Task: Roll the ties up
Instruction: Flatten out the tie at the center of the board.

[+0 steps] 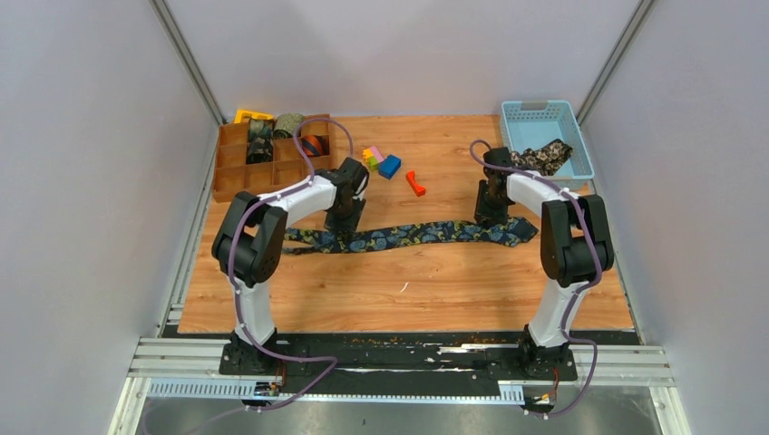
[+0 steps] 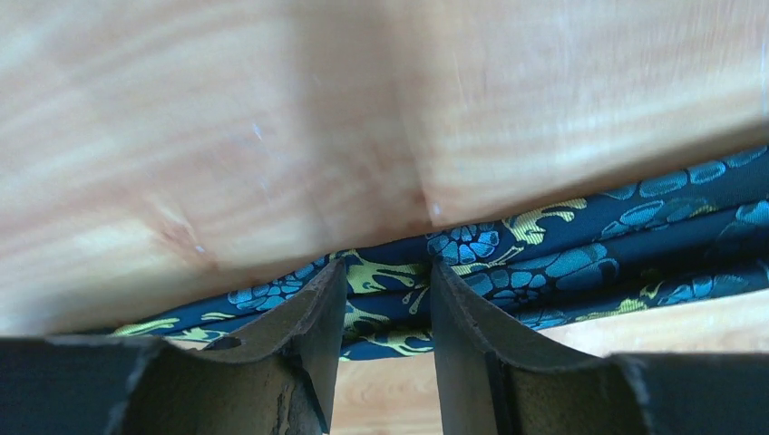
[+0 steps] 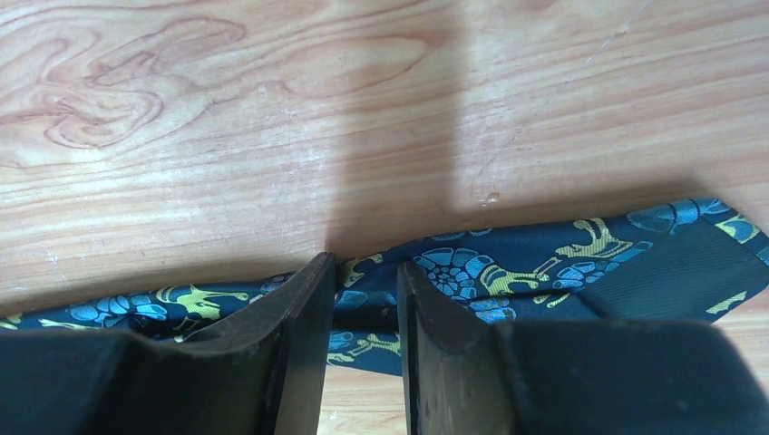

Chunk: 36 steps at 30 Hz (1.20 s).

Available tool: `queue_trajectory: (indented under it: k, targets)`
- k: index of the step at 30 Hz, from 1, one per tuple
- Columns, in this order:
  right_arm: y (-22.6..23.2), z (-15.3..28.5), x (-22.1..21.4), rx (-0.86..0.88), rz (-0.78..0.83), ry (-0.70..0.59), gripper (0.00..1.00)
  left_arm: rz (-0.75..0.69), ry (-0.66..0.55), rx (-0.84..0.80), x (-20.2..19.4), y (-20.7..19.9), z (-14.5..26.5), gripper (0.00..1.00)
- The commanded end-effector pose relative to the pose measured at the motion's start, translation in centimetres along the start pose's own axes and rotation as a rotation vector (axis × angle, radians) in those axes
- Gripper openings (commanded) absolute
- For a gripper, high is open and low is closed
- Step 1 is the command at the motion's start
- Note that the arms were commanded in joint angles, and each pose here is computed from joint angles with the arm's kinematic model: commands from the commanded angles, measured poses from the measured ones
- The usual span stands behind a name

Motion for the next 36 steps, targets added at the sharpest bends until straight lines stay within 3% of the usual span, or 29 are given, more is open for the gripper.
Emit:
queue_trajectory:
  k: [1,10,17,23,25,26,31,36]
  targets:
    - [-2.7,-0.9,-3.7,-0.112,-0.001,0.120,0.32,-0.057,0.205,0.001,-6.5,-0.2,0.4,0.46]
    - [-3.5,-0.4,-3.6,-0.145,0.038,0.112,0.32,-0.089,0.196,-0.204,-8.1,-4.3,4.0,0.46]
    - [-2.9,3.3,-0.6,-0.118,0.059,0.023,0.34,-0.056,0.015,-0.196,-6.3,-3.7,7.1,0.47]
    - [-1.9,7.2,0.8,-0.078,0.071,-0.057,0.39,-0.005,-0.241,-0.158,-4.1,-2.2,11.0,0.71]
    - [-1.6,8.1,0.6,-0.068,0.063,-0.079,0.42,0.024,-0.324,-0.147,-3.7,-1.5,12.1,0.84]
    - [-1.3,8.5,0.5,-0.060,0.057,-0.091,0.43,0.047,-0.361,-0.146,-3.5,-1.3,12.5,0.97]
    - [0.6,9.3,-2.0,-0.007,0.046,-0.128,0.45,0.150,-0.413,-0.307,-4.3,-1.1,12.8,1.00]
    - [1.9,8.0,-5.1,0.091,0.007,-0.134,0.45,0.214,-0.436,-0.319,-6.4,-0.3,12.2,1.00]
Point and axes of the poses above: each gripper's point midway between its finger pads, its own z axis back along the fingers, its own y axis along the line the jaws close on, x = y × z, the point moved 4 cm from there along z, back along the fingers, and after that the axes turned 4 degrees about z, right-handed, at the moved point
